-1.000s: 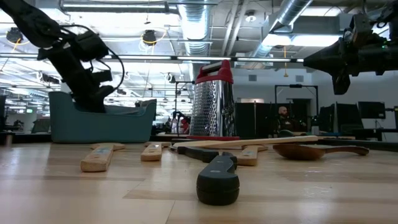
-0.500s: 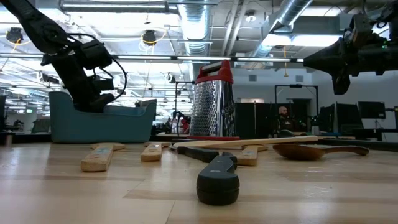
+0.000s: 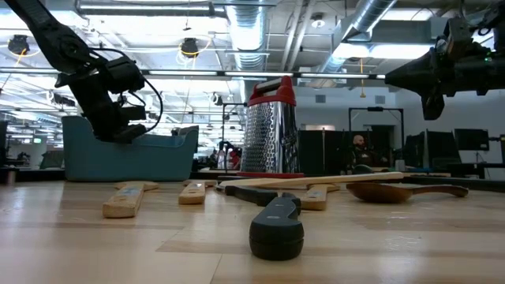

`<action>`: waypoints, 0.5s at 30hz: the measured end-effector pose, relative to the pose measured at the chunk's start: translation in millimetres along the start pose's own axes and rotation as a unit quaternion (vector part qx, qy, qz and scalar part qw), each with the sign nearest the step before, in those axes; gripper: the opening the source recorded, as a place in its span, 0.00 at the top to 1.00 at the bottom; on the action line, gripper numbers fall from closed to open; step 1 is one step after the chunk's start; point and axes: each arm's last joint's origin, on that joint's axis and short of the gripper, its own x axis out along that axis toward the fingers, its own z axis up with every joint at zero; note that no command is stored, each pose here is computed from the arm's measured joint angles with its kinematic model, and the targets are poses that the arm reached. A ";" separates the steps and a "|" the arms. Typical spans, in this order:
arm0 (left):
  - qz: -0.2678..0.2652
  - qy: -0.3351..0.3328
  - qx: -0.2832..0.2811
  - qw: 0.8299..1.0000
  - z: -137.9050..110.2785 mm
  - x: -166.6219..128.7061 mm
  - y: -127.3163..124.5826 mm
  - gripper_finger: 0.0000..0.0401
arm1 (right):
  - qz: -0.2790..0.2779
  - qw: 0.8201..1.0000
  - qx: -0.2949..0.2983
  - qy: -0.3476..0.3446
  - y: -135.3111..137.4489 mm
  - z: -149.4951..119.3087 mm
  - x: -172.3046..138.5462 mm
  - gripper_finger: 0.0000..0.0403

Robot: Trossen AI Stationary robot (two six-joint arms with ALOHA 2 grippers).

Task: Pick & Place Kitchen Items
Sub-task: Put the brown wooden serving spoon into the blue bin

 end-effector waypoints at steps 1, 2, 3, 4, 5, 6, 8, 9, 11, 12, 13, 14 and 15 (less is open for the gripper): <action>0.000 0.000 0.000 1.000 0.0 0.0 0.0 0.97 | 0.000 1.000 0.000 0.000 0.0 0.0 0.0 0.89; 0.000 0.000 0.000 1.000 0.0 0.0 0.0 0.97 | 0.000 1.000 0.000 0.000 0.0 -0.1 0.0 0.89; 0.000 0.000 0.000 1.000 0.0 0.0 0.0 0.96 | 0.000 1.000 0.000 0.000 0.0 0.0 0.0 0.89; 0.000 0.000 0.000 1.000 0.0 0.0 0.0 0.95 | 0.000 1.000 0.000 0.000 0.0 0.0 0.0 0.89; 0.000 0.000 0.000 1.000 0.0 0.0 0.0 0.95 | 0.000 1.000 0.000 0.000 0.0 0.0 0.0 0.89; 0.000 0.000 0.000 1.000 0.1 0.0 0.0 0.94 | 0.000 1.000 0.000 0.000 0.0 -0.1 0.0 0.89; 0.000 0.000 0.000 1.000 0.1 0.0 0.0 0.92 | 0.000 1.000 0.000 0.000 0.0 0.0 0.0 0.89; 0.000 0.000 0.000 1.000 0.1 0.0 0.0 0.91 | 0.000 1.000 0.000 0.000 0.0 0.0 0.0 0.89; 0.000 0.000 0.000 1.000 0.1 0.0 0.0 0.89 | 0.000 1.000 0.000 0.000 0.0 0.0 0.0 0.89; 0.000 0.000 0.000 1.000 0.1 0.0 0.0 0.88 | 0.000 1.000 0.000 0.000 0.0 0.0 0.0 0.89; 0.001 -0.001 0.000 1.000 0.1 0.0 0.0 0.87 | 0.000 1.000 0.000 0.000 0.0 0.0 0.0 0.89; 0.001 -0.001 0.000 1.000 0.1 0.0 0.0 0.85 | 0.000 1.000 0.000 0.000 0.0 0.0 0.0 0.89; 0.001 -0.001 0.000 1.000 0.1 0.0 0.0 0.84 | 0.000 1.000 0.000 0.000 0.0 0.0 0.0 0.89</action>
